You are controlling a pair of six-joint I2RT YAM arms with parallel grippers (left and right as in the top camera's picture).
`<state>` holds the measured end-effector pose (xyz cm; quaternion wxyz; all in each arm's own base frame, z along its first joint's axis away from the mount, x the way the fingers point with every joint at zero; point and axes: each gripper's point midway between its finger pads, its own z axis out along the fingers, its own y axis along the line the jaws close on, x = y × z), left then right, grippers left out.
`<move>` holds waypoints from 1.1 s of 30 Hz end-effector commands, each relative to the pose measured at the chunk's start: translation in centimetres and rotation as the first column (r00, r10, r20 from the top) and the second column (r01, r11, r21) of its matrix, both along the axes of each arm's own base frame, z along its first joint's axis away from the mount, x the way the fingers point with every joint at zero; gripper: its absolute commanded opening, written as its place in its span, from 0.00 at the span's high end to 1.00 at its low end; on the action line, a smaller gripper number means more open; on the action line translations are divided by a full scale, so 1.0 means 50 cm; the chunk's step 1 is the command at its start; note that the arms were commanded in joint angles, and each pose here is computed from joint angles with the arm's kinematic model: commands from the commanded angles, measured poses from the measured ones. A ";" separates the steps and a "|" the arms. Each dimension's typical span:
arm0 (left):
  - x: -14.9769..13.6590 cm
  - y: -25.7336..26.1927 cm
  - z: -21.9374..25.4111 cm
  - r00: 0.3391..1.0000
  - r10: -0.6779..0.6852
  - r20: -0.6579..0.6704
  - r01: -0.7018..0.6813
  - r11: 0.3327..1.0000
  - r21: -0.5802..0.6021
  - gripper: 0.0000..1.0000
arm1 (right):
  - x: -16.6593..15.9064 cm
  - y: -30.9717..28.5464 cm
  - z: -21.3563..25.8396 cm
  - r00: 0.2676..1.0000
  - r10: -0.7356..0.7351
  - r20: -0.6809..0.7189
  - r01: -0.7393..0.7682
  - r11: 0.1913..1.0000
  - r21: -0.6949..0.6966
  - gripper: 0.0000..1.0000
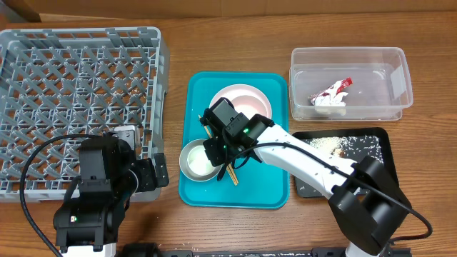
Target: Sort waste into correct bins and load items into the dishwasher
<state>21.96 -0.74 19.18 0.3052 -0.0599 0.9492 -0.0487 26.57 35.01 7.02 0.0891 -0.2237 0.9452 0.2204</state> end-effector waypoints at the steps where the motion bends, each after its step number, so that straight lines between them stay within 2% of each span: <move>1: 0.005 -0.004 0.020 1.000 -0.001 0.027 0.001 1.000 -0.009 0.00 | 0.037 -0.017 0.034 0.997 -0.057 0.056 0.058 0.998 -0.017 0.96; 7: 0.005 -0.010 0.021 1.000 -0.010 0.029 0.010 1.000 -0.021 0.00 | 0.114 -0.094 0.171 0.977 -0.181 0.110 0.183 0.983 -0.005 0.96; 11: 0.012 -0.054 0.033 0.995 -0.086 0.060 0.093 0.988 -0.121 0.00 | 0.153 -0.159 0.278 0.955 -0.269 0.127 0.258 0.961 0.097 0.96; 15: 0.030 -0.110 0.052 0.975 -0.184 0.122 0.209 0.948 -0.242 0.00 | 0.169 -0.217 0.327 0.945 -0.322 0.060 0.304 0.931 0.202 0.96; 17: 0.044 -0.143 0.068 0.955 -0.244 0.167 0.285 0.908 -0.306 0.00 | 0.164 -0.231 0.344 0.951 -0.304 -0.047 0.305 0.907 0.289 0.96; 20: 0.067 -0.198 0.104 0.901 -0.342 0.265 0.426 0.811 -0.401 0.00 | 0.137 -0.224 0.369 0.963 -0.203 -0.178 0.262 0.864 0.431 0.96; 21: 0.077 -0.233 0.135 0.842 -0.410 0.349 0.534 0.719 -0.444 0.00 | 0.113 -0.209 0.389 0.968 -0.111 -0.224 0.214 0.831 0.513 0.96; 24: 0.086 -0.275 0.181 0.735 -0.484 0.474 0.677 0.566 -0.470 0.00 | 0.083 -0.191 0.420 0.966 -0.005 -0.259 0.165 0.783 0.600 0.96; 25: 0.088 -0.289 0.198 0.679 -0.511 0.528 0.734 0.492 -0.468 0.00 | 0.067 -0.181 0.441 0.961 0.053 -0.271 0.141 0.749 0.647 0.96; 27: 0.097 -0.301 0.212 0.612 -0.534 0.583 0.791 0.410 -0.455 0.00 | 0.050 -0.174 0.467 0.951 0.119 -0.285 0.122 0.704 0.700 0.96; 30: 0.100 -0.312 0.225 0.550 -0.550 0.628 0.835 0.336 -0.436 0.00 | 0.042 -0.172 0.479 0.945 0.150 -0.291 0.115 0.681 0.723 0.96; 31: 0.094 -0.323 0.236 0.496 -0.565 0.659 0.867 0.286 -0.408 0.00 | 0.037 -0.171 0.487 0.940 0.170 -0.295 0.111 0.666 0.738 0.96; 33: 0.083 -0.339 0.249 0.446 -0.578 0.684 0.893 0.240 -0.380 0.00 | 0.033 -0.170 0.493 0.937 0.186 -0.295 0.106 0.653 0.750 0.96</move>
